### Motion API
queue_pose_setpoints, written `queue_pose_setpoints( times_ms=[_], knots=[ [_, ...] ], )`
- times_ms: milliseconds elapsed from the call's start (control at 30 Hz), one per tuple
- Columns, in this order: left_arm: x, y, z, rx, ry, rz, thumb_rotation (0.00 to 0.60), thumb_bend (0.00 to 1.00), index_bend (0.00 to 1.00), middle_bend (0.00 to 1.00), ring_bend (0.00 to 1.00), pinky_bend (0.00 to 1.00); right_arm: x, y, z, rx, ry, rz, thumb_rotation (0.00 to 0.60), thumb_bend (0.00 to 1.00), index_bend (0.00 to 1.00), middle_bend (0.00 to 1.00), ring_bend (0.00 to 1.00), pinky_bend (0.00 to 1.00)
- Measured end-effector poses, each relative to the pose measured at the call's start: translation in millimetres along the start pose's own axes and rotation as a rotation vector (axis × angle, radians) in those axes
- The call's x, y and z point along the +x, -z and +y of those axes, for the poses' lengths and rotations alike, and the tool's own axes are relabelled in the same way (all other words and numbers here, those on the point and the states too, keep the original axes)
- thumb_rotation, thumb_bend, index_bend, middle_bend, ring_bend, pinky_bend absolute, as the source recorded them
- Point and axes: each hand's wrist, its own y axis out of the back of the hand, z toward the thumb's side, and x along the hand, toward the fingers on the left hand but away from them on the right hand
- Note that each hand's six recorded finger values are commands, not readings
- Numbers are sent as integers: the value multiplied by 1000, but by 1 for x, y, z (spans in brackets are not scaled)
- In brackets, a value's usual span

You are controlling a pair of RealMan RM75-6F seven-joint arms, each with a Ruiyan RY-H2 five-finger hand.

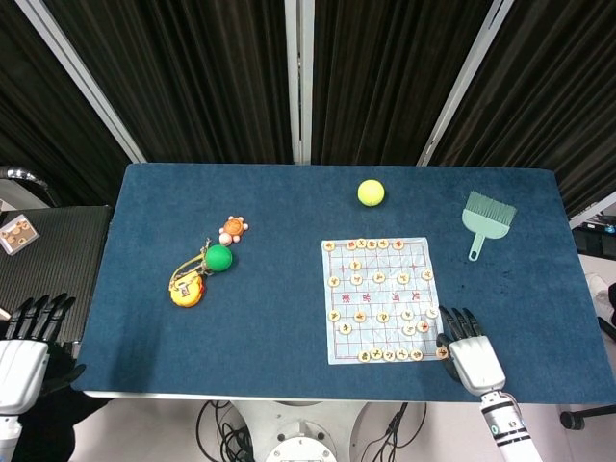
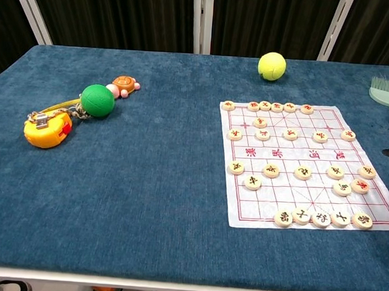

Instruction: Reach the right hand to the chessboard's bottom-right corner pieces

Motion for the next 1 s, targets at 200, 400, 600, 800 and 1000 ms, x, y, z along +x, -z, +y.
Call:
queue_pose_setpoints(
  times_ms=[200,400,600,800,1000],
  knots=[
    [0,0,0,-1,-2,-1,600,111,67,47,0,0,-4,5,8,-12,30,-22,600,269,532,0,0,0],
    [0,1,-1,-3,1,1,600,111,67,46,0,0,-12,7,6,-2,30,-36,600,268,532,0,0,0],
    [1,2,0,3,0,0,600,111,67,47,0,0,-17,6,2,6,18,-35,600,268,526,0,0,0],
    [1,4,1,5,3,6,600,111,70,47,0,0,-21,6,2,24,13,-36,600,268,492,0,0,0],
    [2,3,0,7,6,5,600,111,71,47,0,0,-22,3,3,22,11,-28,600,262,426,0,0,0]
  ],
)
